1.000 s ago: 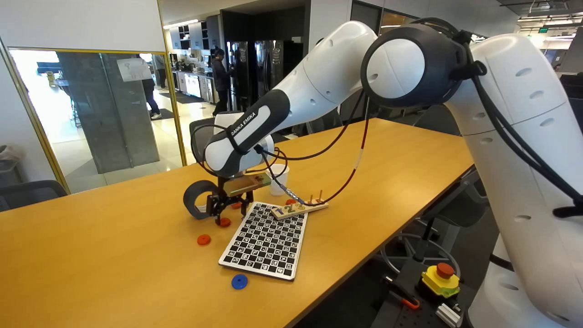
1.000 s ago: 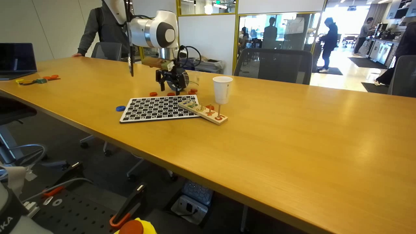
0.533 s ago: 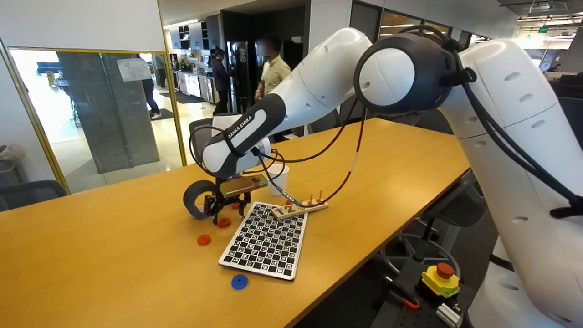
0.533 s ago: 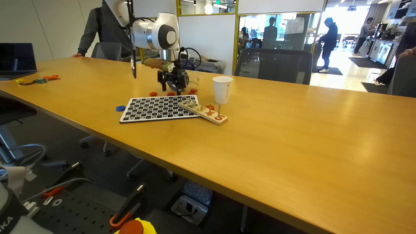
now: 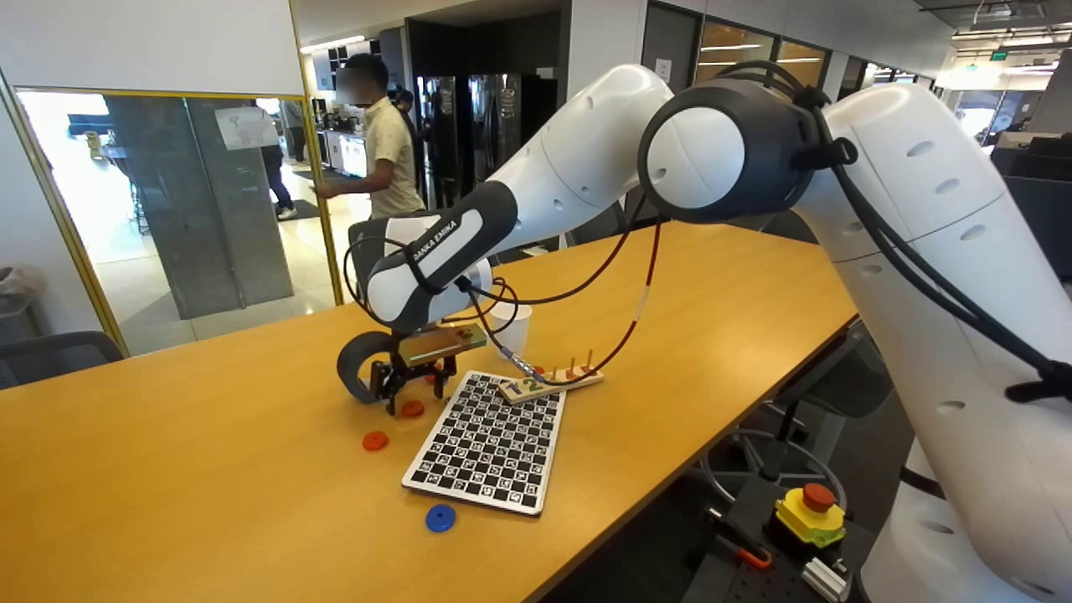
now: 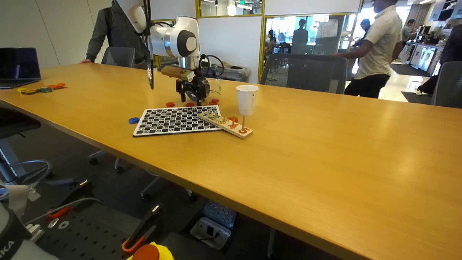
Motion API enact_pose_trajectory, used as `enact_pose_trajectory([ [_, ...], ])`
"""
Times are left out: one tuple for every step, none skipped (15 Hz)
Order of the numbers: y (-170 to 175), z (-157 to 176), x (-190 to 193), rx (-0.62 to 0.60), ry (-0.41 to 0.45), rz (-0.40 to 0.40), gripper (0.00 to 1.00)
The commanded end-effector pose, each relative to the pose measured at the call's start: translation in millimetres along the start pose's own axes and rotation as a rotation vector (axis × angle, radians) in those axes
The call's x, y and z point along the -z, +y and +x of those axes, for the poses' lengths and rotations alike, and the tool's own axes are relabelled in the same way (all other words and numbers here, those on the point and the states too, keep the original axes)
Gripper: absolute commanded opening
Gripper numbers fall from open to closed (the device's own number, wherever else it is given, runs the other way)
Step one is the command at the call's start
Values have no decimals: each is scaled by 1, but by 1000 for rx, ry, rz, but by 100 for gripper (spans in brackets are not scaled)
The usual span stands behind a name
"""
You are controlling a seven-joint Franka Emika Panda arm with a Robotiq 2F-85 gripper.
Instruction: Pick up the tokens from the table and put them in the plastic cup.
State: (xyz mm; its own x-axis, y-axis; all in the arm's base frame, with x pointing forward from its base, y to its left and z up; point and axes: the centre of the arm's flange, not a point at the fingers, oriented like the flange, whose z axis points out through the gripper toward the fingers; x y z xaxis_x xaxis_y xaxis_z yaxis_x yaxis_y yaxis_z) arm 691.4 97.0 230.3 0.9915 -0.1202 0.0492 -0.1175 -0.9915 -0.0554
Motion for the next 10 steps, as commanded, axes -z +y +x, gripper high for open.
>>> enact_pose_trajectory([
  [-4, 9, 2, -13, 1, -18, 100],
  [-3, 9, 2, -13, -1, -20, 100],
  [-3, 9, 1, -13, 1, -26, 75],
  [-3, 9, 1, -11, 0, -28, 74],
  [-3, 9, 1, -13, 0, -30, 68],
  [-3, 9, 2, -13, -2, -32, 58],
  [-2, 10, 3, -14, -5, -37, 51],
  [-1, 10, 4, -15, -11, -40, 42],
  [-1, 11, 5, -17, -19, -48, 36],
  [0, 12, 5, -18, -28, -58, 27],
])
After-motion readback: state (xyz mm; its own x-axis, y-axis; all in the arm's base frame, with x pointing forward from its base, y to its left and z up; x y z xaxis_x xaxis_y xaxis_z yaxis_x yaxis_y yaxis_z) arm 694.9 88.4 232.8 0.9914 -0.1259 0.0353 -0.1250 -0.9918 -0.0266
